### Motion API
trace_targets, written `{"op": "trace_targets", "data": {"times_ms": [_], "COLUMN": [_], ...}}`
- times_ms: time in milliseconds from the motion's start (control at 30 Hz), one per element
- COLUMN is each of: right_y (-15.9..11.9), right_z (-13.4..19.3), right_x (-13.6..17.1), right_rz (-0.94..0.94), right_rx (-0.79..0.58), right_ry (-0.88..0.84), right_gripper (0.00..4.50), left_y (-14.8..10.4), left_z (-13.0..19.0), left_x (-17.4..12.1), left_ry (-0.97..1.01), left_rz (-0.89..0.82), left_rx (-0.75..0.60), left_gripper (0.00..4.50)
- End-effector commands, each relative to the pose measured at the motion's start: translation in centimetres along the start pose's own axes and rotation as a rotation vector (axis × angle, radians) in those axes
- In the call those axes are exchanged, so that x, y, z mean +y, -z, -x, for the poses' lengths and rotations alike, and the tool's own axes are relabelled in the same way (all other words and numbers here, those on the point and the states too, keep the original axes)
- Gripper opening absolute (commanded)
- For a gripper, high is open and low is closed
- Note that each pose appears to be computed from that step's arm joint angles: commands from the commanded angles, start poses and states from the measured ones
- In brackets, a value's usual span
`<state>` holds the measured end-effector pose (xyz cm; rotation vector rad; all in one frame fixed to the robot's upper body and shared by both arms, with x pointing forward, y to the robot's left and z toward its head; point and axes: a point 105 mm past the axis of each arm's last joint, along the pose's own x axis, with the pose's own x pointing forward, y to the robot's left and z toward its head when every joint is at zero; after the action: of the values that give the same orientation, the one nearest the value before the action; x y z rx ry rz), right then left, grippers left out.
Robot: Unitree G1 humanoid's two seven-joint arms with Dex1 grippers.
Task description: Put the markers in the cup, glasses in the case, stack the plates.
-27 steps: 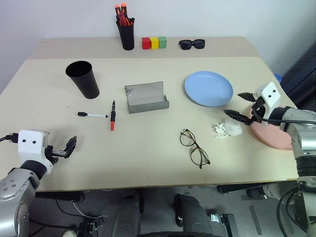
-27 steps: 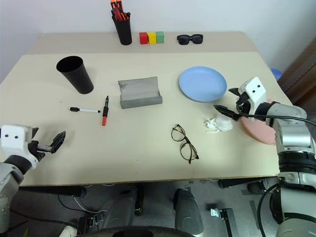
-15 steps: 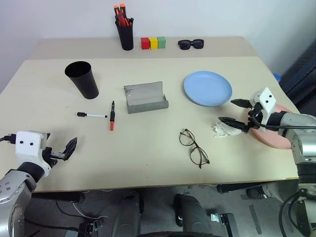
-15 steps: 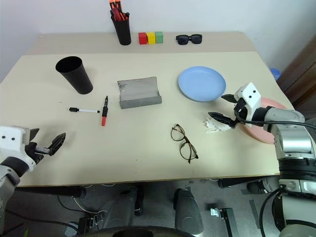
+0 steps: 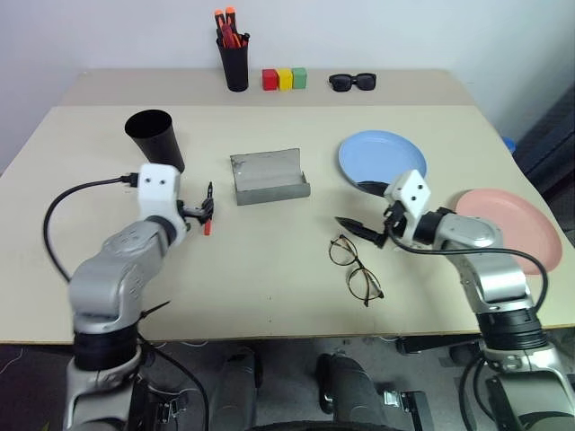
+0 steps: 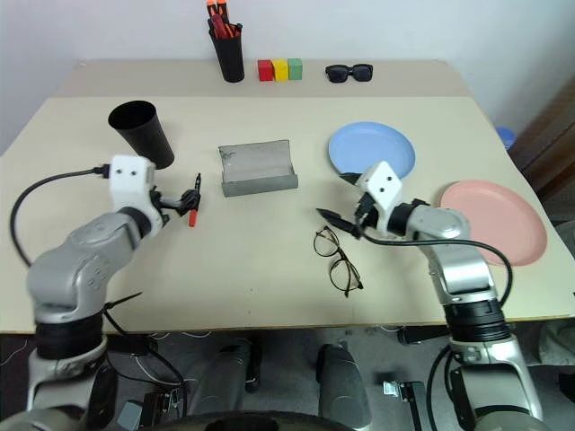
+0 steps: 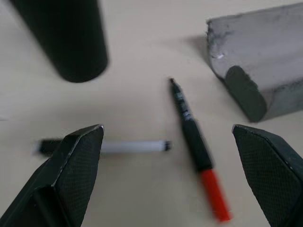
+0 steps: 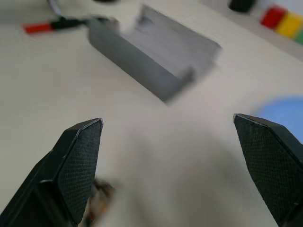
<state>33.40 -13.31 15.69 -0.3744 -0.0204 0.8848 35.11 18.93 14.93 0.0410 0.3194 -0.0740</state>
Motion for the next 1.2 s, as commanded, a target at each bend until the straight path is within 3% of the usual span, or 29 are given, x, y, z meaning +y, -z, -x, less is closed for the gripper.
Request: {"op": "trace_targets", "data": {"times_ms": [33, 200, 467, 600, 733, 800, 833, 933, 1067, 1133, 1200], "right_y": [-1.7, -1.8, -1.7, -1.5, -1.4, -1.4, -1.3, -1.4, -1.5, -1.6, -1.8], "right_z": [-0.7, -1.5, -2.2, -2.3, -2.2, -2.1, -2.1, -1.9, -1.9, -2.1, -2.5], "right_x": [2.0, 3.5, 4.5, 4.8, 4.9, 4.9, 4.8, 4.6, 4.3, 4.2, 4.1], "right_rz": [-0.002, -0.016, -0.031, -0.036, -0.038, -0.037, -0.036, -0.032, -0.030, -0.028, -0.025], "right_rx": [-0.061, -0.072, -0.089, -0.089, -0.087, -0.085, -0.084, -0.083, -0.089, -0.095, -0.104], "right_ry": [-0.042, -0.082, -0.099, -0.098, -0.092, -0.084, -0.081, -0.073, -0.069, -0.072, -0.078], "right_gripper": [4.50, 4.50, 4.50, 4.50, 4.50, 4.50, 4.50, 4.50, 4.50, 4.50, 4.50], "left_y": [0.4, 1.3, 1.3, 1.4, 1.2, -0.5, -1.6, -5.6, -9.9, -12.2, -13.7], "left_z": [-0.9, -1.8, -2.9, -2.9, -2.9, -2.8, -2.7, -1.4, 1.0, 1.7, 1.4], "left_x": [0.1, -1.0, -3.2, -3.3, -2.9, -2.5, -2.1, -1.3, -0.8, 0.7, 2.9], "left_ry": [-0.065, -0.080, -0.023, -0.020, -0.039, -0.036, -0.047, -0.022, 0.026, -0.057, -0.221], "left_rz": [0.055, 0.081, 0.083, 0.089, 0.111, 0.171, 0.199, 0.194, 0.199, 0.198, 0.140], "left_rx": [0.110, 0.283, 0.348, 0.370, 0.354, 0.221, 0.142, -0.173, -0.449, -0.591, -0.652], "left_gripper": [4.47, 4.47, 4.47, 3.19, 1.17, 0.18, 0.08, 0.08, 0.08, 0.08, 0.08]}}
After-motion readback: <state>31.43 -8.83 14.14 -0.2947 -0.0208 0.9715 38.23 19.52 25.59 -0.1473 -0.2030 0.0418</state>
